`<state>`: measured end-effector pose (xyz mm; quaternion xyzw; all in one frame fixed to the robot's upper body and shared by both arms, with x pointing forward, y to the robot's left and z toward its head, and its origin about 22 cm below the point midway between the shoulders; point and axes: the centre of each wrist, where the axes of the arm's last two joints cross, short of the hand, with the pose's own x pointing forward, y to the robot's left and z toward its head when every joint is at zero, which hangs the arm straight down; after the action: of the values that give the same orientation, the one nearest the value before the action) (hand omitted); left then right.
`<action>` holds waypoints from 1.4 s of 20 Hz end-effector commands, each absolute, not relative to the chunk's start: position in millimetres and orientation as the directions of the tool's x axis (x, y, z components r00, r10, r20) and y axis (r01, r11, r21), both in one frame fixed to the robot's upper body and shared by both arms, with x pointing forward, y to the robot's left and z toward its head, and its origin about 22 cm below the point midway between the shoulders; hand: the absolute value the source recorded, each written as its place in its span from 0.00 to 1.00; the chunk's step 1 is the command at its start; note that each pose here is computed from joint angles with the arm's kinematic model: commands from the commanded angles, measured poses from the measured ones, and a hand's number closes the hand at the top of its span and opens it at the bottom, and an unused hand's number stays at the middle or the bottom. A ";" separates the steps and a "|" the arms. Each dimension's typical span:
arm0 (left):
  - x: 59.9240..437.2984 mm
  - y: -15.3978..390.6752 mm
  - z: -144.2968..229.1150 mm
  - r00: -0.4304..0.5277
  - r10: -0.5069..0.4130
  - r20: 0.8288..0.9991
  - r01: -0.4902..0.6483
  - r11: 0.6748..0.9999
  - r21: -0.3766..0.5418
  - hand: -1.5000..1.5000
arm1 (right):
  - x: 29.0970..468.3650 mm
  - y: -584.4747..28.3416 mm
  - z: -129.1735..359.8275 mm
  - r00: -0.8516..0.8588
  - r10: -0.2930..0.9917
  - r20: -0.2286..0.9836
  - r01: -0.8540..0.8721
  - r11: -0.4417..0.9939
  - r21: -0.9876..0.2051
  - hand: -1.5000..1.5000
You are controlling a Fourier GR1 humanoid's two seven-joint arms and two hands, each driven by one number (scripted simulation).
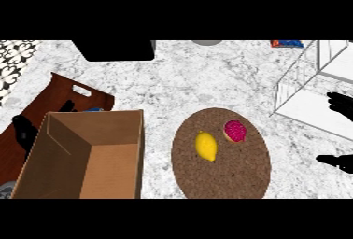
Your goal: Pick the cupcake from the placemat and place it in the tiered shelf
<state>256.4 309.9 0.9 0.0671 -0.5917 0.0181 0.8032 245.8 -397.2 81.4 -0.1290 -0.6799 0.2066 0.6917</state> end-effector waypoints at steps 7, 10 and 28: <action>231.6 312.1 -30.2 0.439 -0.022 0.898 -0.095 0.993 0.070 0.50 | 251.1 -319.9 142.2 0.096 0.604 0.791 -0.250 0.784 -0.568 0.00; 245.1 294.4 -23.6 0.429 -0.003 0.903 -0.100 0.994 0.051 0.50 | 259.6 -303.5 159.8 0.155 0.642 0.751 -0.194 0.765 -0.614 0.00; 248.7 293.1 -25.6 0.421 -0.019 0.907 -0.070 0.996 0.054 0.50 | 283.4 -195.6 139.7 0.321 0.808 0.494 -0.321 0.584 -0.746 0.00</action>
<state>254.7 295.6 -0.1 0.0564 -0.5841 0.0069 0.8097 282.5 -219.9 140.5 -0.2716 -0.4599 0.3311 0.7779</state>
